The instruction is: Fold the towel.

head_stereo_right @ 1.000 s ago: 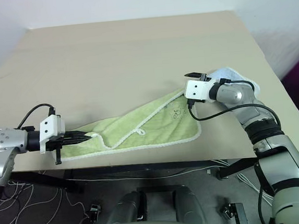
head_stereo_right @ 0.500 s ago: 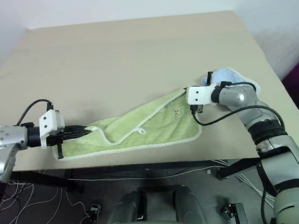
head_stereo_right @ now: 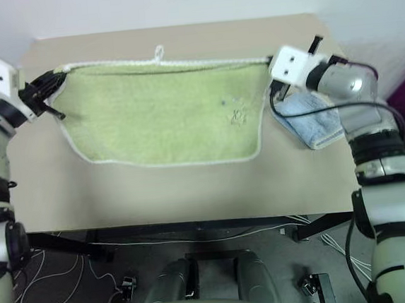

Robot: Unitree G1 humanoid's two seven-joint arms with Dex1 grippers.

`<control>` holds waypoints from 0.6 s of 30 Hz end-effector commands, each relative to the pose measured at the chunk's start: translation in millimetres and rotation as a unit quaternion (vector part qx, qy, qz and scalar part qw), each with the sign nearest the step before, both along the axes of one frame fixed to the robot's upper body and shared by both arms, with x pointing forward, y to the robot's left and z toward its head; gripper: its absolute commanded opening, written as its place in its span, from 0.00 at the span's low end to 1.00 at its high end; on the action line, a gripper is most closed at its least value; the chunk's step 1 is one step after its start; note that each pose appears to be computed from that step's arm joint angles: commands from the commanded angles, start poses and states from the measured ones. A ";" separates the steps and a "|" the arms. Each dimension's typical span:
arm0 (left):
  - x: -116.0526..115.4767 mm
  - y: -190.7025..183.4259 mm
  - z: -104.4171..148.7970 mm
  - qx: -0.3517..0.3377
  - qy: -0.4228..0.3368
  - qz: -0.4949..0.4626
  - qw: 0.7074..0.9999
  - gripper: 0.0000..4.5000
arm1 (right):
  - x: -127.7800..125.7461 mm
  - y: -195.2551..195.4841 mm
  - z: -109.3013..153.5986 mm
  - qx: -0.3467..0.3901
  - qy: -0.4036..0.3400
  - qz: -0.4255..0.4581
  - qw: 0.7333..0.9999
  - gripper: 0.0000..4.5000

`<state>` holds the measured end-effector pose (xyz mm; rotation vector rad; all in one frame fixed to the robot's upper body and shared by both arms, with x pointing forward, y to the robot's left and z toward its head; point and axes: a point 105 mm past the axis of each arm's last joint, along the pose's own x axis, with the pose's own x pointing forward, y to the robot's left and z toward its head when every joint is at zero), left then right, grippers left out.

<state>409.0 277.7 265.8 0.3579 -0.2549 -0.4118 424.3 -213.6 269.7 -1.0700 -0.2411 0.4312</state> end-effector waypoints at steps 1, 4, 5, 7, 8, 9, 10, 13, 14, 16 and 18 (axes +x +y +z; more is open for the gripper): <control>8.3 1.1 32.0 -0.034 -0.042 0.021 0.998 0.00 | 6.1 -16.7 40.2 0.040 -0.046 -0.038 0.997 0.01; 12.0 -7.2 59.5 -0.045 -0.077 0.015 0.996 0.00 | 2.0 -11.0 73.3 0.049 -0.075 -0.021 0.996 0.01; 11.0 -6.0 67.8 -0.051 -0.087 0.014 0.995 0.00 | -1.4 -10.2 81.3 0.051 -0.082 -0.013 0.995 0.01; 7.9 -1.9 77.9 -0.056 -0.100 0.015 0.993 0.00 | -7.4 -11.2 88.9 0.049 -0.087 -0.005 0.995 0.01; 4.5 1.9 81.1 -0.054 -0.105 0.014 0.993 0.00 | -12.6 -12.5 89.2 0.048 -0.082 0.004 0.995 0.01; 0.8 6.1 81.9 -0.051 -0.107 0.010 0.993 0.00 | -18.1 -13.8 87.4 0.048 -0.073 0.013 0.996 0.01; -4.2 8.9 80.2 -0.047 -0.105 -0.003 0.993 0.00 | -24.8 -14.8 80.4 0.046 -0.053 0.027 0.997 0.01; -18.3 12.6 63.8 -0.025 -0.085 -0.048 0.995 0.00 | -43.8 -14.8 50.2 0.033 0.011 0.060 0.998 0.01; -24.6 14.3 48.7 -0.009 -0.061 -0.067 0.996 0.00 | -51.9 -14.7 32.2 0.030 0.043 0.071 0.996 0.01; -36.0 17.0 19.1 0.023 -0.012 -0.090 0.996 0.00 | -66.6 -13.6 3.4 0.033 0.098 0.084 0.991 0.01; -48.6 19.8 -14.1 0.042 0.053 -0.110 0.992 0.00 | -80.8 -11.9 -27.2 0.027 0.151 0.091 0.984 0.01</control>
